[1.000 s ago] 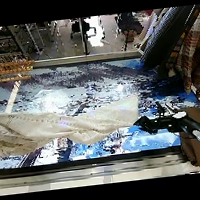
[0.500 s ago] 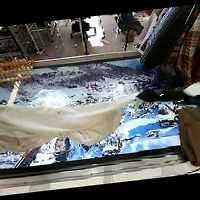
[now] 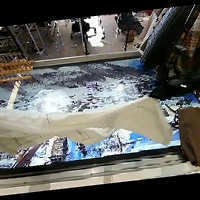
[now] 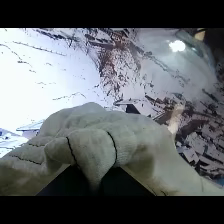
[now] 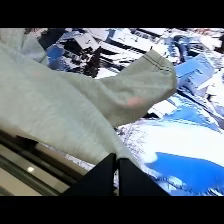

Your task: Fold the clothes and pants, and hang the long-sleeved shirts on hangers.

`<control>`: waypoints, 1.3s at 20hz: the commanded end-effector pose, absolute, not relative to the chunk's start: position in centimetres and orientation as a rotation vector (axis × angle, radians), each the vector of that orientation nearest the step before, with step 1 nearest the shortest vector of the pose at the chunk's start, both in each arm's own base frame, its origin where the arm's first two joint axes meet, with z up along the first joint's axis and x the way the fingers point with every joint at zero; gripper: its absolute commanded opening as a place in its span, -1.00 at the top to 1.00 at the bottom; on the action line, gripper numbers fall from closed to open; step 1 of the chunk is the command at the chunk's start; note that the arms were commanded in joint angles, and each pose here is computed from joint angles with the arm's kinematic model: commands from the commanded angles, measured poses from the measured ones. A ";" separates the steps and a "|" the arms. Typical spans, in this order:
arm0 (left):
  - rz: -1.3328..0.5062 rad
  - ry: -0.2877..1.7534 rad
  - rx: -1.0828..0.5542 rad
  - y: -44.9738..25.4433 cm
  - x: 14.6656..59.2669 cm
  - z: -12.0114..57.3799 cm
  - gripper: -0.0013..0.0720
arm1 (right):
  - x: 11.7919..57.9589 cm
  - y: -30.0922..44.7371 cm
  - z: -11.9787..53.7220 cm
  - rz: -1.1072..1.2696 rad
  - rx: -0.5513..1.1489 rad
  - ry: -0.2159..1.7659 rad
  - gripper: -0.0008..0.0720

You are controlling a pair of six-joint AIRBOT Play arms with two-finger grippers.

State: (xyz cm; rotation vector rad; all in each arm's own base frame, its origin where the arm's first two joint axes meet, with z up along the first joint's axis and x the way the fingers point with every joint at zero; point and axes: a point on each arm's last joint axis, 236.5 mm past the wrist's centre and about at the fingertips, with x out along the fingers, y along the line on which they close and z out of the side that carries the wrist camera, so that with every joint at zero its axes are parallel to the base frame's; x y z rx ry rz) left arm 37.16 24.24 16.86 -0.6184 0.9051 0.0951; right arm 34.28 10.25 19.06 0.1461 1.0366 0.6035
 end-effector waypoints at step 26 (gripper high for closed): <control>0.099 1.087 -0.792 26.5 37.0 8.0 0.91 | 31.1 14.0 -11.1 0.268 -0.359 1.496 0.17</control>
